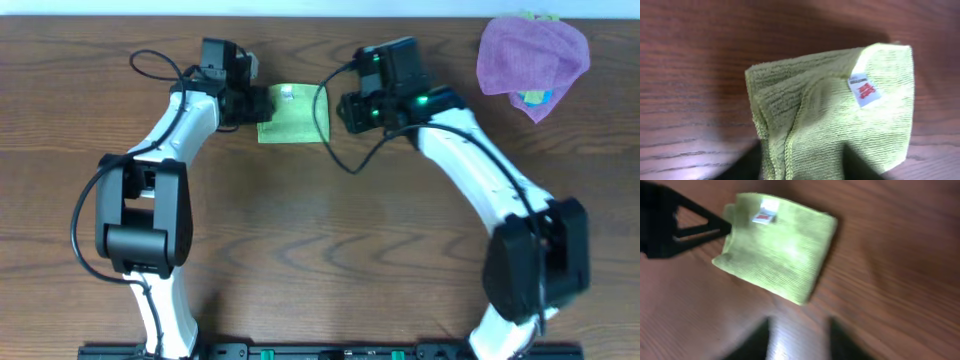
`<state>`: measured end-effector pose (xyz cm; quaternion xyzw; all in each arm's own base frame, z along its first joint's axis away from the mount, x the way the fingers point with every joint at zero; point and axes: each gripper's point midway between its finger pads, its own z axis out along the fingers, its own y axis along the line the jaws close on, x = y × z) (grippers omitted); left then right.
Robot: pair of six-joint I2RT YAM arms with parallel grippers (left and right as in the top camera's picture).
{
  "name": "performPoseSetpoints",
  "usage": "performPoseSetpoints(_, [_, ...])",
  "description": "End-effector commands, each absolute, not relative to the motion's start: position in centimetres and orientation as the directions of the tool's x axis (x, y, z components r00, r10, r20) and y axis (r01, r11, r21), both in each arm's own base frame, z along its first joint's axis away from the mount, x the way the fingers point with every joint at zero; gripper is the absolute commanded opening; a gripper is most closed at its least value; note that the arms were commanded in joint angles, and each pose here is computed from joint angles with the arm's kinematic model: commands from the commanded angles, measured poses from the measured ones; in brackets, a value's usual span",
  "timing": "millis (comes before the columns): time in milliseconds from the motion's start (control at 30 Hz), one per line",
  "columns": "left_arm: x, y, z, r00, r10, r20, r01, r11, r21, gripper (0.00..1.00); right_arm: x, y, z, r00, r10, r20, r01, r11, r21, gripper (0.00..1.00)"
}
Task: Fold the cloth
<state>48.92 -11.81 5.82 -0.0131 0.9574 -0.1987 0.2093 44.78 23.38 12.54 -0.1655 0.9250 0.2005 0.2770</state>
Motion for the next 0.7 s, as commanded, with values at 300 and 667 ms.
performPoseSetpoints(300, [48.1, -5.3, 7.1, -0.919, -0.15, -0.364, -0.022, 0.943, -0.333, 0.06, 47.4, 27.5, 7.9, -0.793, -0.112, -0.598, -0.419, 0.813, 0.403, 0.02])
performPoseSetpoints(667, [47.2, -5.4, 5.3, -0.928, -0.148, -0.341, -0.028, 0.943, -0.333, 0.06, 46.7, 31.8, 4.9, -0.786, -0.133, -0.603, -0.474, 0.757, 0.45, 0.02])
